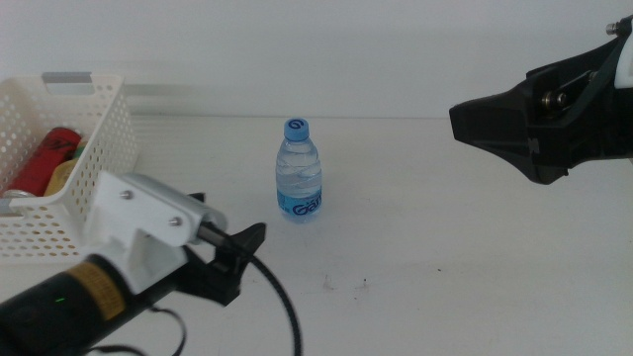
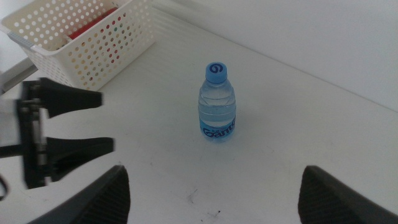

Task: Use arms to grab the bottles and put them into the dustbin to the left of the table.

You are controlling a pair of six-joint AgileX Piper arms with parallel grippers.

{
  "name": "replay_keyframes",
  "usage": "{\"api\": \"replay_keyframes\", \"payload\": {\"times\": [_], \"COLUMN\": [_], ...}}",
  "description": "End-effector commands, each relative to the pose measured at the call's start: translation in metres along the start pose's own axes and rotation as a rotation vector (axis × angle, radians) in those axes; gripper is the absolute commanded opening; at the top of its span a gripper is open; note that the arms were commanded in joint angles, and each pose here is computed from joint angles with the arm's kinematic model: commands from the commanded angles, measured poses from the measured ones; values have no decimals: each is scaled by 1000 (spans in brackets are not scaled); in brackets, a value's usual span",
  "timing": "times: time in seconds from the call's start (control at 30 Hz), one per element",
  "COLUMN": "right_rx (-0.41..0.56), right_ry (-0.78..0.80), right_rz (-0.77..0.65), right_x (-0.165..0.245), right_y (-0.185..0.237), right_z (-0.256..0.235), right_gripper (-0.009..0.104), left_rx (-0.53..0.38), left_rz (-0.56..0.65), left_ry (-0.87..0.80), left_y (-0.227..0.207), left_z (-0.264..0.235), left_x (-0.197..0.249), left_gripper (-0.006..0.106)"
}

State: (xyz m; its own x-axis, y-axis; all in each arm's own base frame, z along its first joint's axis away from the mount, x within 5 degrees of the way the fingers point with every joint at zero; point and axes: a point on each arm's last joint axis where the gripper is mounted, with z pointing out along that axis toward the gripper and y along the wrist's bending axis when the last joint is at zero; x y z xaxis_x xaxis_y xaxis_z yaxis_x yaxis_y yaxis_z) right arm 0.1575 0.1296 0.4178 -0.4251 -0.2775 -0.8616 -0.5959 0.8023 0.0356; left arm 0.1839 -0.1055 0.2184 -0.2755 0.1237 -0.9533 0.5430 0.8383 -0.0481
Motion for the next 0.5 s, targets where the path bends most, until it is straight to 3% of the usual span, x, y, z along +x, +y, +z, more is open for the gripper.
{"api": "replay_keyframes", "payload": {"times": [0.0, 0.07, 0.47], "right_rx": [1, 1, 1], "right_ry": [-20, -22, -22], "right_rz": [-6, -6, -6], "right_x": [-3, -3, -3], "right_y": [0, 0, 0], "right_z": [-3, -3, -3], "right_gripper": [87, 87, 87], "left_rx": [21, 3, 43], "left_rz": [10, -44, -54], "left_ry": [-63, -87, -53], "left_y": [3, 17, 36], "left_z": [15, 50, 137], "left_x": [5, 19, 41], "left_gripper": [94, 94, 94]}}
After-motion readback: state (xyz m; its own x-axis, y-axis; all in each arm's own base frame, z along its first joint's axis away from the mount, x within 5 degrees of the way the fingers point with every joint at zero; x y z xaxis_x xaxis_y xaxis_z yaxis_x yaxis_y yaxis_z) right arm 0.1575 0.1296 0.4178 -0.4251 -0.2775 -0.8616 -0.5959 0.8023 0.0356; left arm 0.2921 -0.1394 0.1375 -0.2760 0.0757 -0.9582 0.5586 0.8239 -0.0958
